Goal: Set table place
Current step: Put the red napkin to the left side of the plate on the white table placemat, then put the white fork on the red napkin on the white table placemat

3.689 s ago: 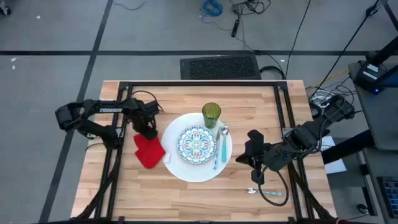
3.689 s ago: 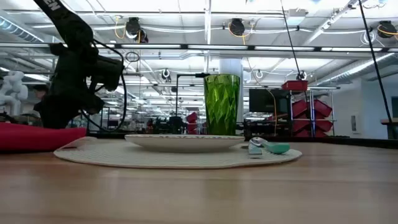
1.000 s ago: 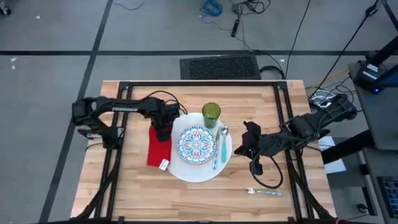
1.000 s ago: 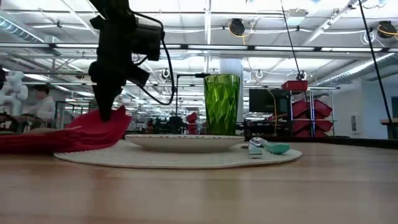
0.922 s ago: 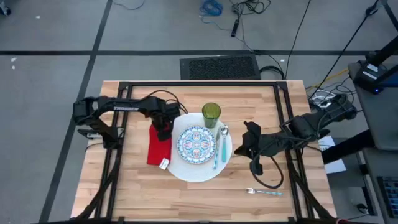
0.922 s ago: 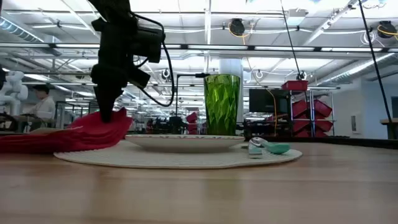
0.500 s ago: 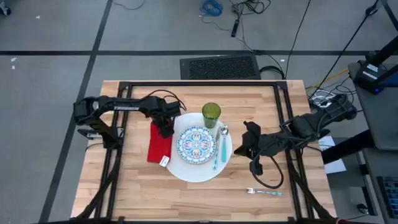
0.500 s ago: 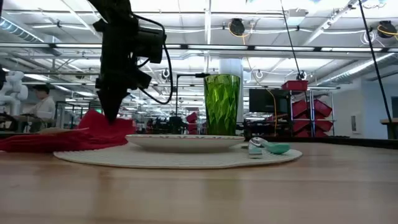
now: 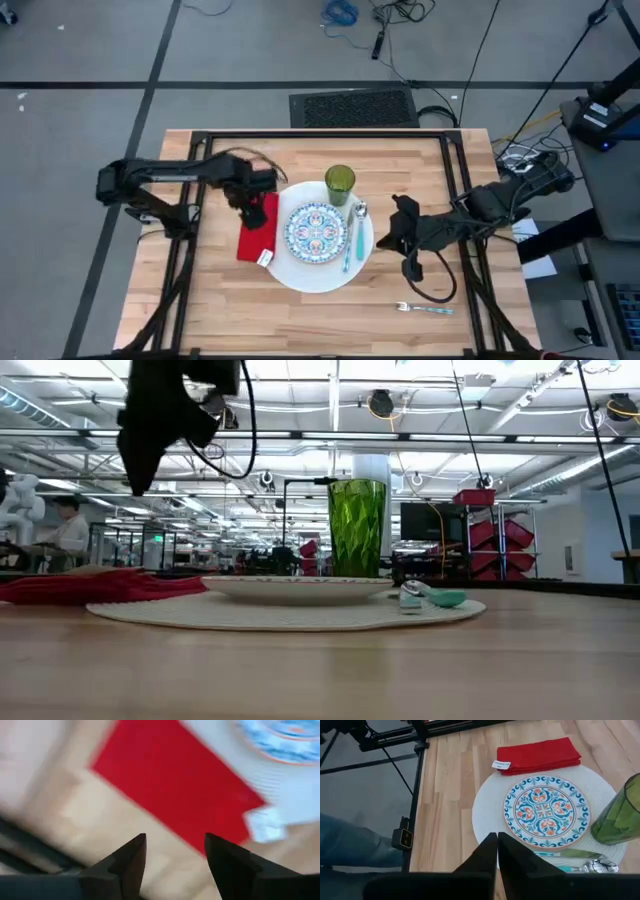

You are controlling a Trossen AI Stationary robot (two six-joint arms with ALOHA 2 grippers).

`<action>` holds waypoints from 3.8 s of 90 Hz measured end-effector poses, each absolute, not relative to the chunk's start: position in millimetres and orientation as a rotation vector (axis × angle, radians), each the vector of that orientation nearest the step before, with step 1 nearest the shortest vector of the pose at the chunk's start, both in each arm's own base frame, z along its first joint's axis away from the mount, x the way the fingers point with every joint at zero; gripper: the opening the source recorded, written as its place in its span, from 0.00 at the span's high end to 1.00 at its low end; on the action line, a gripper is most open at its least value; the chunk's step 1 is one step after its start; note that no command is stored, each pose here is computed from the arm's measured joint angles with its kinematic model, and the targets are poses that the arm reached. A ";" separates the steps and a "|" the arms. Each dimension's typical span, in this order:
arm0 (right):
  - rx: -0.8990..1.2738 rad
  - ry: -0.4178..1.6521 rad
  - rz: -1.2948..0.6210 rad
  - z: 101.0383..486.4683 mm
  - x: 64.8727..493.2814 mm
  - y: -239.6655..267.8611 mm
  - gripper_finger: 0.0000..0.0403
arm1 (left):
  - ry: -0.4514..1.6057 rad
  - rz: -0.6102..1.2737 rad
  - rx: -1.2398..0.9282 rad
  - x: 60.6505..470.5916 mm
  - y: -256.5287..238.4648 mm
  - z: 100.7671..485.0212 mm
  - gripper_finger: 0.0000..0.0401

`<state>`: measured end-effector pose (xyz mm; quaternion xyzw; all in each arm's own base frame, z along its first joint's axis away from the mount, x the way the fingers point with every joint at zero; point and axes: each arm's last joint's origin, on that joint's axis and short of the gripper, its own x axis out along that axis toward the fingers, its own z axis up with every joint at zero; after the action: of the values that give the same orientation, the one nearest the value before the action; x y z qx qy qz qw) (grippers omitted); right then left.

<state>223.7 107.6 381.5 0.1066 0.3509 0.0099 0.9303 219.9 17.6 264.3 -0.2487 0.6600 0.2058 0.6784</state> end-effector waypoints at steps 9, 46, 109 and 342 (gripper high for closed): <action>0.219 0.731 0.029 381.2 222.3 107.3 1.00 | 1.409 0.393 -0.611 224.8 -9.4 244.4 0.54; 0.137 0.736 0.050 382.7 218.4 103.1 1.00 | 1.298 0.643 -0.643 218.1 -44.6 180.6 0.76; 0.150 0.703 0.059 385.3 220.6 104.1 1.00 | 1.366 0.584 -0.672 233.5 -79.7 143.0 1.00; 0.486 1.537 -0.120 165.5 172.8 229.1 0.74 | 1.085 -0.017 -0.212 212.5 -109.9 281.2 1.00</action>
<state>172.8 229.1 165.5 0.2176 0.6876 -0.0538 0.6906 212.5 -109.9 281.2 -0.1007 0.5152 -0.0081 0.8511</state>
